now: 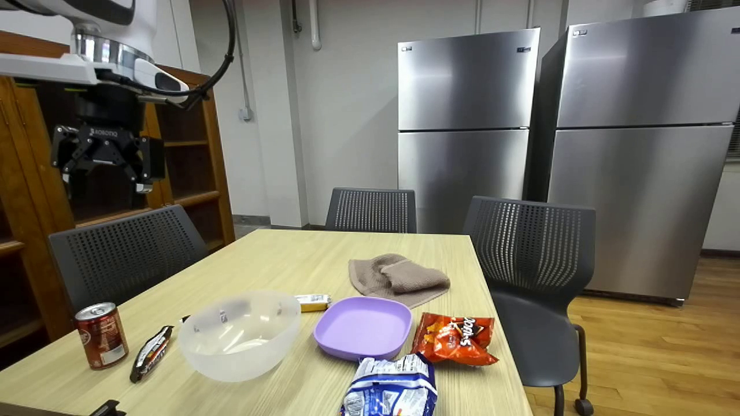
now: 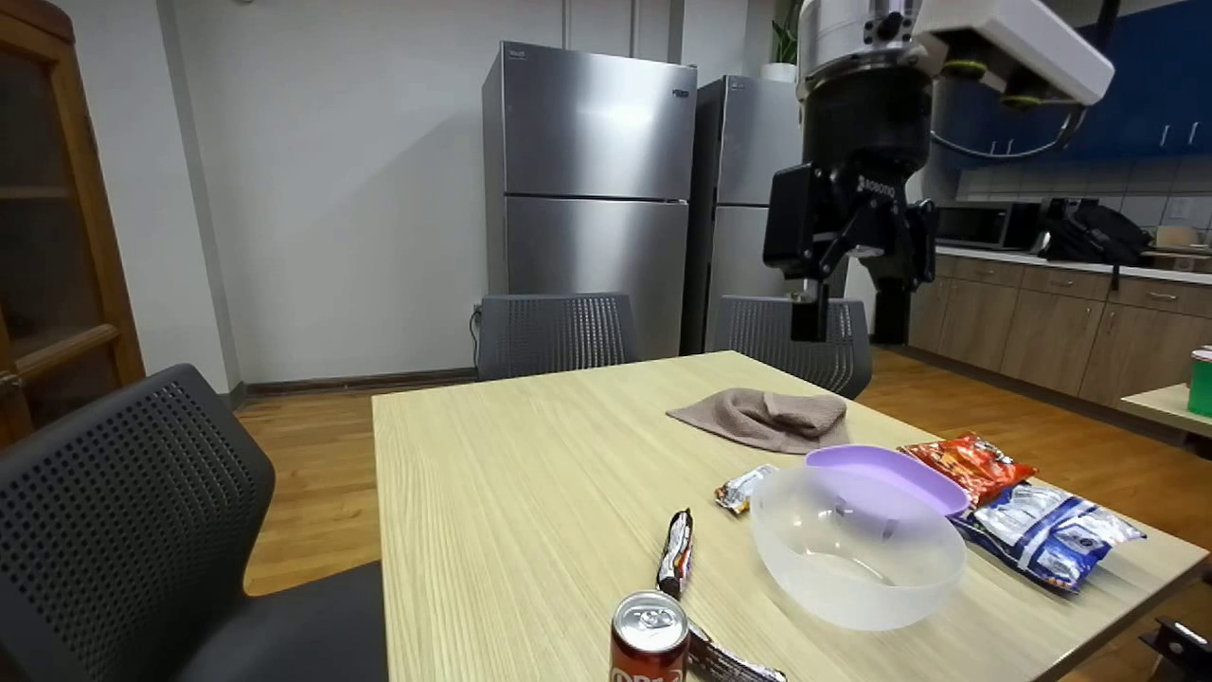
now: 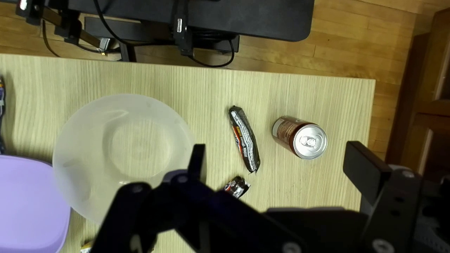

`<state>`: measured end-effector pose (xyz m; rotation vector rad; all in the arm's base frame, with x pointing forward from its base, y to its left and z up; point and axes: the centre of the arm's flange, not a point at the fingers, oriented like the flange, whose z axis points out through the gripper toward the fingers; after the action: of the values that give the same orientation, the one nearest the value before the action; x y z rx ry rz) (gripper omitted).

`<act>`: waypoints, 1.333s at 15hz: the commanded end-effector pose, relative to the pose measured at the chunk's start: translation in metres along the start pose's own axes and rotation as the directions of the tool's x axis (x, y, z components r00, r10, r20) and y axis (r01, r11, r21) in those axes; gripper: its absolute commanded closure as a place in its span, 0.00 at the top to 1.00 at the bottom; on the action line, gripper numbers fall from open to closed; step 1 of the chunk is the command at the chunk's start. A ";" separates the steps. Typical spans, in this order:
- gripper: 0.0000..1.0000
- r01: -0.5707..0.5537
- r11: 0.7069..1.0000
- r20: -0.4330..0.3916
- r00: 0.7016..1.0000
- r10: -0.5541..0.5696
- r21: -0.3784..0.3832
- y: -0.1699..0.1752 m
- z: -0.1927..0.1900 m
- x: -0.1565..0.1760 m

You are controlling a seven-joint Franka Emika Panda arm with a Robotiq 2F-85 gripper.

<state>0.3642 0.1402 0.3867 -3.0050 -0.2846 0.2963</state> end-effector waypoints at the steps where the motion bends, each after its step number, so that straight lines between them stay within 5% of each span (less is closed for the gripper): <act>1: 1.00 0.022 0.999 -0.023 0.999 -0.023 -0.031 -0.008 0.023 0.014; 10: 1.00 0.044 0.998 -0.006 0.999 -0.044 -0.047 -0.022 0.078 0.042; 20: 1.00 0.036 0.999 0.008 0.999 -0.036 -0.025 -0.014 0.075 0.035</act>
<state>0.3809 0.1670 0.3088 -3.0205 -0.3450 0.3030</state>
